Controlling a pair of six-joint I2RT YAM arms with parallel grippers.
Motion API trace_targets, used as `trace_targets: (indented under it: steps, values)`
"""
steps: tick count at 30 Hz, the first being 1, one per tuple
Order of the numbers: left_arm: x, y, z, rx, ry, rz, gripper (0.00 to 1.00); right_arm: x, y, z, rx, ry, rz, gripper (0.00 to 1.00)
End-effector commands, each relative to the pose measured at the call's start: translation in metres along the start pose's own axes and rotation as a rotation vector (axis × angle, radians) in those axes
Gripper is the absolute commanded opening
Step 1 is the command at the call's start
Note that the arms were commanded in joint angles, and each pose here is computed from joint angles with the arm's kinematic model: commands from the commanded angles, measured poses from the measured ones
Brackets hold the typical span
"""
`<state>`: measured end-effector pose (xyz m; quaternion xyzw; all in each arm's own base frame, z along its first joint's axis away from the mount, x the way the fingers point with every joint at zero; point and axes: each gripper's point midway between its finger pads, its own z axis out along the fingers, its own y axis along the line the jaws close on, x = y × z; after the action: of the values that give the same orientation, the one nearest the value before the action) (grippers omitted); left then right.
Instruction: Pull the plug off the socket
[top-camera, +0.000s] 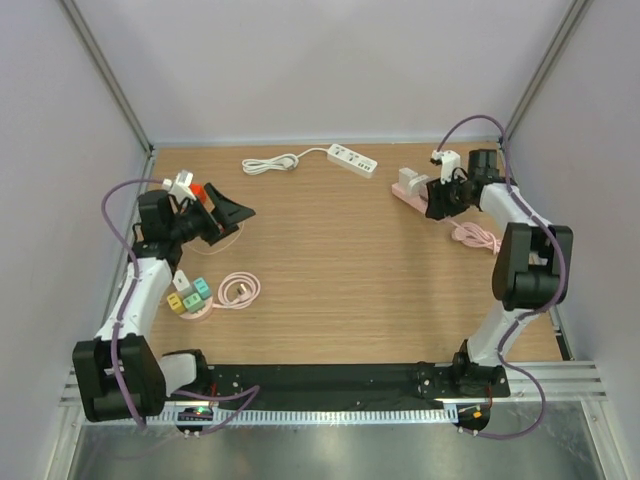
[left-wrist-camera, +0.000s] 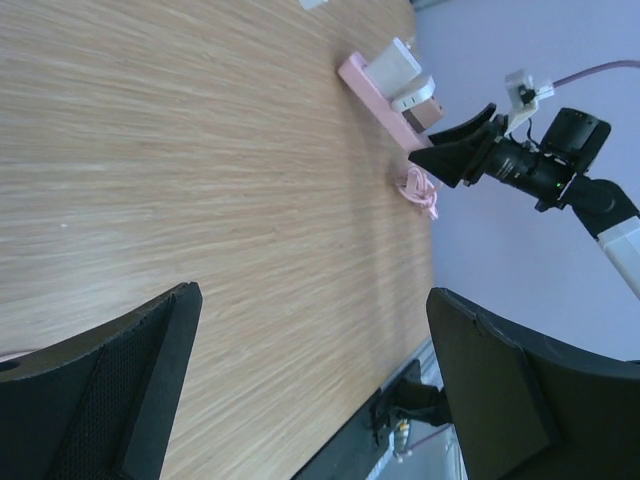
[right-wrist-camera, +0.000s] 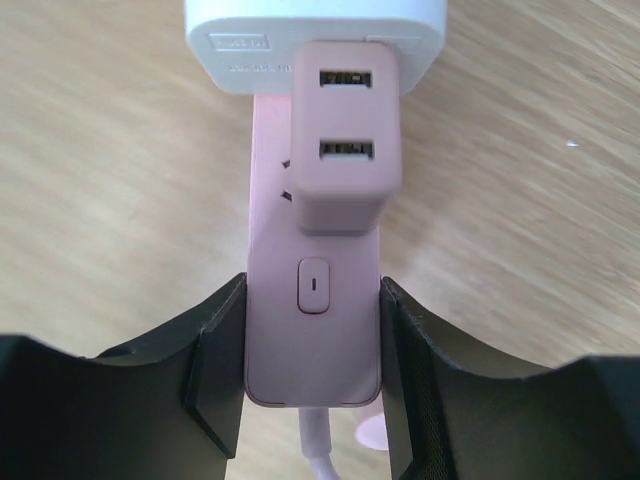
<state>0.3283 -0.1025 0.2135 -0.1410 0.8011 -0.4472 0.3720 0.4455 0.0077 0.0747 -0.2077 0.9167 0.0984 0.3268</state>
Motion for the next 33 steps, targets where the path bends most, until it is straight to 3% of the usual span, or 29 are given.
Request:
trace_targets:
  steps: [1,15,19,25,30,33]
  values:
    - [0.01,-0.031,0.01,0.121,0.066,0.042,1.0,-0.039,0.057,-0.053,-0.209,-0.202,-0.206,0.01]
    - [0.092,-0.077,0.052,0.208,0.298,0.329,1.0,0.055,0.156,-0.104,-0.561,-0.133,-0.42,0.01]
    - [0.114,-0.082,0.062,0.254,0.345,0.555,1.0,0.067,0.17,-0.116,-0.631,-0.151,-0.519,0.01]
    - [0.139,-0.076,0.074,0.314,0.424,0.768,1.0,0.089,0.195,-0.128,-0.76,-0.182,-0.73,0.01]
    - [0.189,-0.085,0.073,0.514,0.51,1.113,1.0,0.099,0.213,-0.132,-0.858,-0.164,-0.818,0.01]
    - [0.208,-0.084,0.075,0.578,0.534,1.228,1.0,0.099,0.216,-0.133,-0.872,-0.176,-0.828,0.01]
